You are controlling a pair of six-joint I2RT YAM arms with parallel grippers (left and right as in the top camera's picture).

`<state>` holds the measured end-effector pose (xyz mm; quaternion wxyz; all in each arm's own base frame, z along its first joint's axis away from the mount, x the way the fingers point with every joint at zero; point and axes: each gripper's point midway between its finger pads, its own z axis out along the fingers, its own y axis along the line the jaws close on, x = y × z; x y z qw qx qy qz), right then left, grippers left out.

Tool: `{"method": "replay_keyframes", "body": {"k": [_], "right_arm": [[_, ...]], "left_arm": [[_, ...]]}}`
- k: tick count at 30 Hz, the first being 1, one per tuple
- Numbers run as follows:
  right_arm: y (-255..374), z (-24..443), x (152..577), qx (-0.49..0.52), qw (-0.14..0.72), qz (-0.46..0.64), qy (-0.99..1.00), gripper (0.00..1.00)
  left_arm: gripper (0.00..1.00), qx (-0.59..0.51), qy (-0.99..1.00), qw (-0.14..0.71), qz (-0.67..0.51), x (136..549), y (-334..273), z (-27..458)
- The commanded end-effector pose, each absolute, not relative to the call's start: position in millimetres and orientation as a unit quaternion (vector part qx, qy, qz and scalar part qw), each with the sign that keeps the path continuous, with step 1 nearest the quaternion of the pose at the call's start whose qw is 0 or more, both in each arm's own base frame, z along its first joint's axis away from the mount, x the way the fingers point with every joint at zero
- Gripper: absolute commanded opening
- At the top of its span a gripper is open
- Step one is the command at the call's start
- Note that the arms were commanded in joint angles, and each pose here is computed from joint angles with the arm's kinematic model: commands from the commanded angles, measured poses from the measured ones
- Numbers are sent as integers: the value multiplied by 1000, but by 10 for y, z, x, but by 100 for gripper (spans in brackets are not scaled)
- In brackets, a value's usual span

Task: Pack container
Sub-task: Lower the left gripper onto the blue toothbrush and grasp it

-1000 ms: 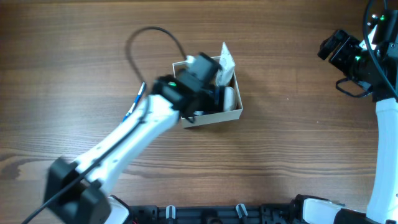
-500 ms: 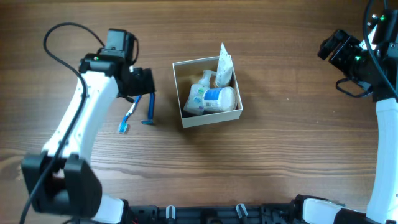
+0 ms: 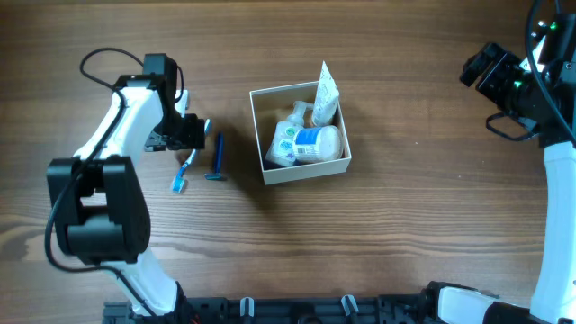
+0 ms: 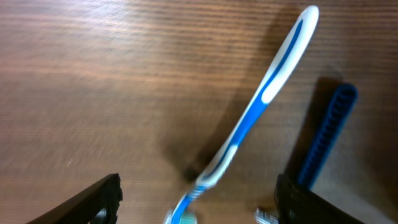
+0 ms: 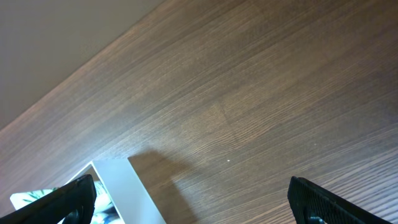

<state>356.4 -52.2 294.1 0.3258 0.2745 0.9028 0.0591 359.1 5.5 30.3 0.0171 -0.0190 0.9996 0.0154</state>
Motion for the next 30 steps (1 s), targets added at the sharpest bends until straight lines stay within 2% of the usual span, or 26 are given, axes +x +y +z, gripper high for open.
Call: {"method": "replay_keyframes", "body": {"k": [1, 4, 6, 8, 10, 16, 20, 24, 28, 30], "right_arm": [[-501, 2955, 3578, 275, 327, 68, 902, 100], [-501, 2955, 3578, 275, 327, 68, 902, 100], [-501, 2955, 3578, 275, 327, 68, 902, 100], [-501, 2955, 3578, 275, 327, 68, 902, 100], [-501, 2955, 3578, 275, 327, 68, 902, 100], [-501, 2955, 3578, 275, 327, 68, 902, 100], [-501, 2955, 3578, 275, 327, 68, 902, 100], [-501, 2955, 3578, 275, 327, 68, 902, 100], [-501, 2955, 3578, 275, 327, 68, 902, 100], [-501, 2955, 3578, 275, 327, 68, 902, 100]], "left_arm": [[78, 3, 1000, 1, 6, 3577, 28, 122], [72, 3, 1000, -6, 6, 3584, 29, 28], [64, 3, 1000, -5, 6, 3595, 29, 7], [52, 2, 1000, -3, 6, 3606, 28, 6], [49, 2, 1000, -4, 6, 3600, 28, 5], [54, 3, 1000, -17, 0, 3522, 6, -68], [53, 6, 999, -33, -2, 3403, -26, -202], [34, 12, 999, -35, -1, 3385, -68, -210], [4, 12, 999, -38, -1, 3365, -112, -190], [4, 5, 999, -38, 0, 3354, -132, -140]]}}
